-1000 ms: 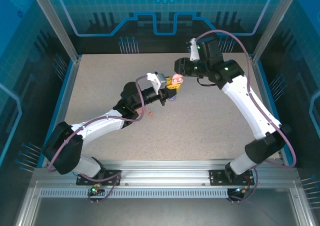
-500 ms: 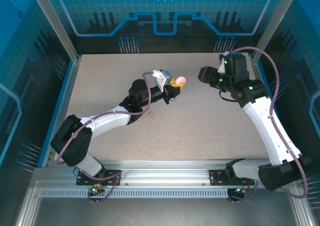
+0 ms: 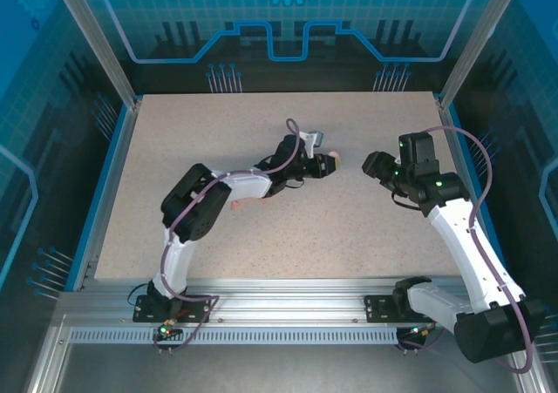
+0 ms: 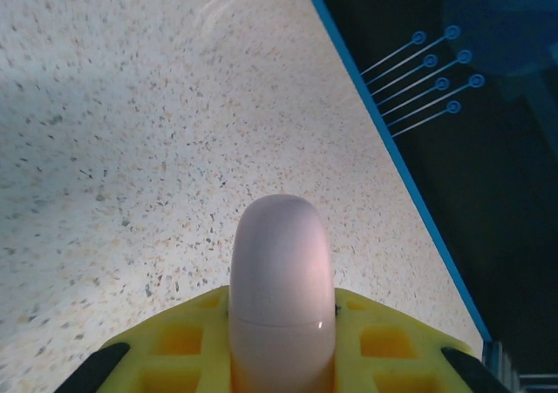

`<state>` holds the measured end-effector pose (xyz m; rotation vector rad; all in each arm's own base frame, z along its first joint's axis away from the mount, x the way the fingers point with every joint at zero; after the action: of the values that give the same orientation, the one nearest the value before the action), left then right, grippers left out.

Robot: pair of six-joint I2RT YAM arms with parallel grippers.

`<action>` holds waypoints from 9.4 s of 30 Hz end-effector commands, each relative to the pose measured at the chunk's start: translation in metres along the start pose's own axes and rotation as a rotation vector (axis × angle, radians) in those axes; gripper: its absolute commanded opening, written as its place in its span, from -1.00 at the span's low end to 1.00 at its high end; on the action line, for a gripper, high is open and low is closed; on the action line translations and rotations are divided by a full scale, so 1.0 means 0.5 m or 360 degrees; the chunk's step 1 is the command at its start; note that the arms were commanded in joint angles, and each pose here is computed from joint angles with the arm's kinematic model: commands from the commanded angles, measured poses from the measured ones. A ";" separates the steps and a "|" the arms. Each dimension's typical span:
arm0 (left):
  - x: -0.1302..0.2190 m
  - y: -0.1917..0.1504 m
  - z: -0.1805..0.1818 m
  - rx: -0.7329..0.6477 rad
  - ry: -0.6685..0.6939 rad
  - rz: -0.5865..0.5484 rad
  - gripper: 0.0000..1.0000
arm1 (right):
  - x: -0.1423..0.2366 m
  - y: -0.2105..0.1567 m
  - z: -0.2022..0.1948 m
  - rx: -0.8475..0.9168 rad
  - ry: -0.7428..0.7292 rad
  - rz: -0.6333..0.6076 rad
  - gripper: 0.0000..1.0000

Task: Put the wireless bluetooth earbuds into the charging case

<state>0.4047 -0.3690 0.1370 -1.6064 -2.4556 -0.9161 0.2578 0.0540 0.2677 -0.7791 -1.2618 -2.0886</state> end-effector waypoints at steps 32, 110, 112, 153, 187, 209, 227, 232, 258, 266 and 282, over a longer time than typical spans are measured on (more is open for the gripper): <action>-0.051 0.007 0.010 0.0135 0.0689 0.0245 0.73 | 0.066 0.018 0.000 -0.0023 0.0080 -0.0107 0.59; 0.755 0.172 0.144 0.0811 0.0962 -0.1317 0.97 | -0.524 -0.369 0.565 0.0996 -0.0215 0.0677 0.54; 0.754 0.171 0.147 0.0822 0.0954 -0.1319 0.98 | -0.529 -0.374 0.564 0.0993 -0.0223 0.0677 0.52; 0.635 0.115 0.145 0.0685 0.0489 -0.0895 0.98 | -0.338 -0.106 0.411 0.0287 -0.0168 0.0445 -0.13; 0.190 -0.090 0.011 0.0229 -0.0262 -0.0261 0.41 | -0.260 -0.116 0.165 -0.0718 -0.0195 0.0465 -0.17; 0.137 -0.100 0.009 0.0257 -0.0255 -0.0324 -0.27 | -0.259 -0.113 0.155 -0.0733 -0.0175 0.0471 -0.20; 0.123 -0.103 0.005 0.0253 -0.0260 -0.0317 -0.24 | -0.263 -0.114 0.153 -0.0738 -0.0164 0.0478 -0.22; 0.121 -0.110 0.004 0.0265 -0.0261 -0.0352 -0.39 | -0.262 -0.116 0.154 -0.0752 -0.0154 0.0481 -0.23; 0.239 -0.059 0.000 0.0132 -0.0371 -0.0072 -0.98 | -0.120 0.052 0.109 -0.0164 0.0348 0.0059 0.59; 0.336 -0.025 -0.059 -0.0164 -0.0455 0.0241 -1.00 | -0.111 -0.013 0.170 0.0458 0.1078 0.0023 0.57; 0.354 -0.014 -0.074 -0.0211 -0.0422 0.0259 -1.00 | -0.152 -0.106 0.225 0.0635 0.1239 0.0184 0.51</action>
<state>0.3077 -0.2477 0.2176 -2.0305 -2.4052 -0.8757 0.2958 0.1821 0.2311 0.1025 -1.0830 -1.7299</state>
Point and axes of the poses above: each hand's point on the last joint's axis, 136 mm out from that joint toward the fingers, its own x axis back along the fingers, its own z axis along the line the jaws close on, y = z × x, the point moved 6 cm from there along x, back along the fingers, and after that the axes turned 10 degrees about x, right-handed, at the moved point
